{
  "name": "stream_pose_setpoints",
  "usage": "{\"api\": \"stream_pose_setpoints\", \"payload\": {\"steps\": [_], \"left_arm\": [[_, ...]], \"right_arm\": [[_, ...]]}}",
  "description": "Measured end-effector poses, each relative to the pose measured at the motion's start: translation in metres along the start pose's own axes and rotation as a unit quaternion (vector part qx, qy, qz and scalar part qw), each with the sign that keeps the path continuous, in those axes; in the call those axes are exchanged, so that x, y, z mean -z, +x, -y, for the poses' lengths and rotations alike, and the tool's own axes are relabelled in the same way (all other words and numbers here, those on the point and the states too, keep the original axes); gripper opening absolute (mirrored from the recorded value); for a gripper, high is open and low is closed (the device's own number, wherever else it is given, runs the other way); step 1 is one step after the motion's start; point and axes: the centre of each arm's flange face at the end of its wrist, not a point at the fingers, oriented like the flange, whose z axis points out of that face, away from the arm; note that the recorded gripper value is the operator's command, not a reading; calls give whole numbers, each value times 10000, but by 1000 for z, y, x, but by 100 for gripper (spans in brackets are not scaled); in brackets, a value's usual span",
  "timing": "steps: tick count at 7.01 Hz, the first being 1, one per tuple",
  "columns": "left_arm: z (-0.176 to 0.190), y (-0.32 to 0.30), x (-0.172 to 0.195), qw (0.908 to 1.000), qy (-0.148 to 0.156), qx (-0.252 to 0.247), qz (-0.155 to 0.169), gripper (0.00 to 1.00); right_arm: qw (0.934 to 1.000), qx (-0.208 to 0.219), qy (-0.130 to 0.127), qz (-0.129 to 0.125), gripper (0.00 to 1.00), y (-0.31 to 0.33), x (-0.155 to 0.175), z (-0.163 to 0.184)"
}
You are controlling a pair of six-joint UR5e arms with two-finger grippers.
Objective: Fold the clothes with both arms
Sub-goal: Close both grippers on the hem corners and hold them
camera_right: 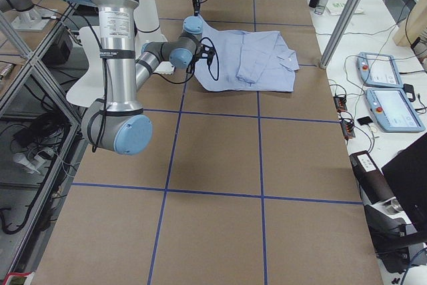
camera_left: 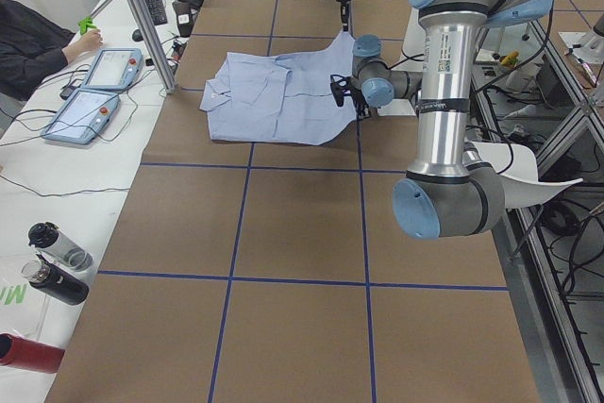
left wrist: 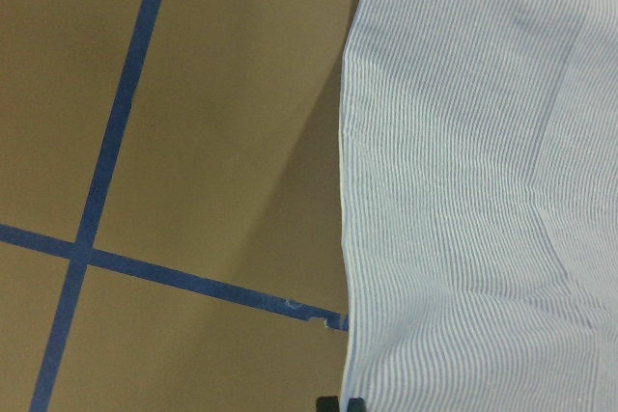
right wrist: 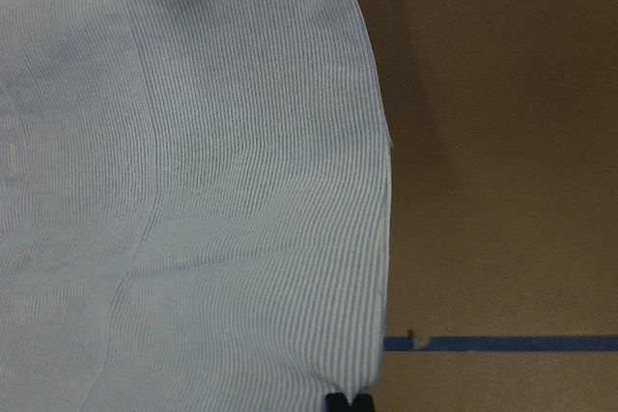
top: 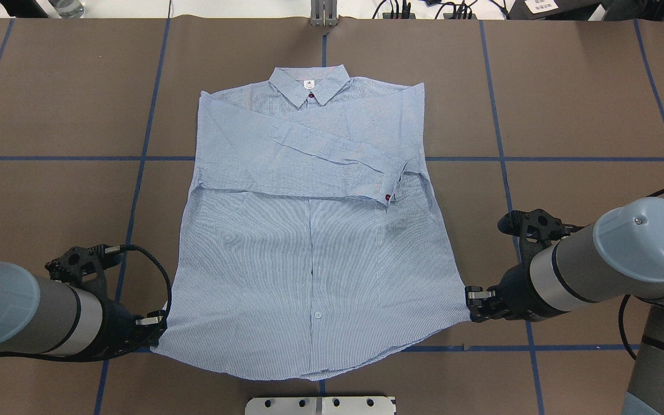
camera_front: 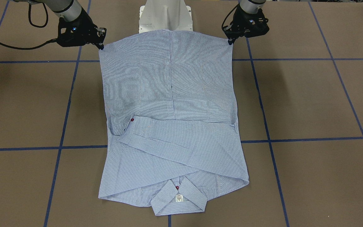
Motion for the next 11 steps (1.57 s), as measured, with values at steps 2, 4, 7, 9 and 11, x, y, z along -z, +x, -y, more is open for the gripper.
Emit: {"api": "stream_pose_setpoints", "payload": {"steps": [2, 4, 7, 9, 11], "left_arm": [[2, 0, 1, 10000, -1, 21, -9, 0], [4, -1, 3, 10000, -24, 41, -13, 0], [6, -1, 2, 10000, -13, 58, -1, 0], [8, -2, 2, 10000, -1, 72, 6, 0], [7, -1, 2, 10000, -7, 72, -2, 0]], "right_arm": [[10000, -22, 14, -16, 0, 1, -1, 2], [10000, -42, 29, -23, 0, 2, -1, 5], [9999, -90, 55, -58, 0, 5, -3, 10], [9999, -115, 67, -80, 0, 6, -5, 13], [9999, -124, 81, -71, 0, 6, -4, 15]]}}
